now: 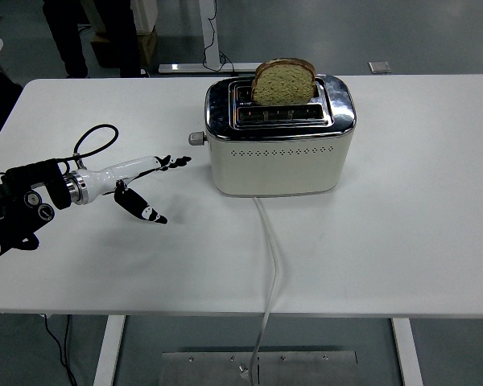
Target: Press down toaster
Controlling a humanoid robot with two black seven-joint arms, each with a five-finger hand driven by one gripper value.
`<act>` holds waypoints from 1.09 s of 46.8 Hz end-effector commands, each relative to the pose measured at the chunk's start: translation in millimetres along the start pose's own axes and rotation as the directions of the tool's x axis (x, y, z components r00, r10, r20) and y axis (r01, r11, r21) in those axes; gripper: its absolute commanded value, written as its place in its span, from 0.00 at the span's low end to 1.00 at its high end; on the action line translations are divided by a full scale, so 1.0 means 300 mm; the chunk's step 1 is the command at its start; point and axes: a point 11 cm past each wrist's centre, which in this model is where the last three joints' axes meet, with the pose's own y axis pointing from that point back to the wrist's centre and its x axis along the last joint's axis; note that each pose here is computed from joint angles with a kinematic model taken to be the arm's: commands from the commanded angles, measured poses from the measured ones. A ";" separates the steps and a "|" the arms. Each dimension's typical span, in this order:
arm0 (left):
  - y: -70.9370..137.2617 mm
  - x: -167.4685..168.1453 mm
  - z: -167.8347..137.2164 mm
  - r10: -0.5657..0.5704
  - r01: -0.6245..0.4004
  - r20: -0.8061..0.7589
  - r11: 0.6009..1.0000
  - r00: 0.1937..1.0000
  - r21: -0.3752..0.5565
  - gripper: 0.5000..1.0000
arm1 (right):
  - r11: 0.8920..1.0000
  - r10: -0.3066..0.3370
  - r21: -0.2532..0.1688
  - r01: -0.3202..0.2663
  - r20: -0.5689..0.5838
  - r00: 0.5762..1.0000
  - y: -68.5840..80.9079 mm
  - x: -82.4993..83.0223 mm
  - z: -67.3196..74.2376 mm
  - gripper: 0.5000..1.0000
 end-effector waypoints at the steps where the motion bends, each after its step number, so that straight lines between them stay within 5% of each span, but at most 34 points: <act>1: 0.004 0.009 0.000 0.010 -0.010 -0.019 1.000 1.000 -0.003 1.00 | 1.000 0.000 0.000 0.000 -0.002 1.000 0.000 0.000 -0.001 1.00; 18: 0.044 0.097 -0.083 0.155 -0.148 -0.234 0.988 0.960 0.047 1.00 | 1.000 0.000 -0.001 0.000 0.000 1.000 0.000 0.000 0.000 1.00; 31: 0.067 0.181 -0.090 0.284 -0.308 -0.520 0.950 0.806 0.042 1.00 | 1.000 0.000 0.001 0.000 0.001 1.000 0.000 0.000 -0.001 1.00; 51: 0.110 0.271 -0.147 0.395 -0.440 -0.648 0.892 0.651 0.101 1.00 | 1.000 0.000 0.000 0.000 0.000 1.000 0.000 0.000 -0.001 1.00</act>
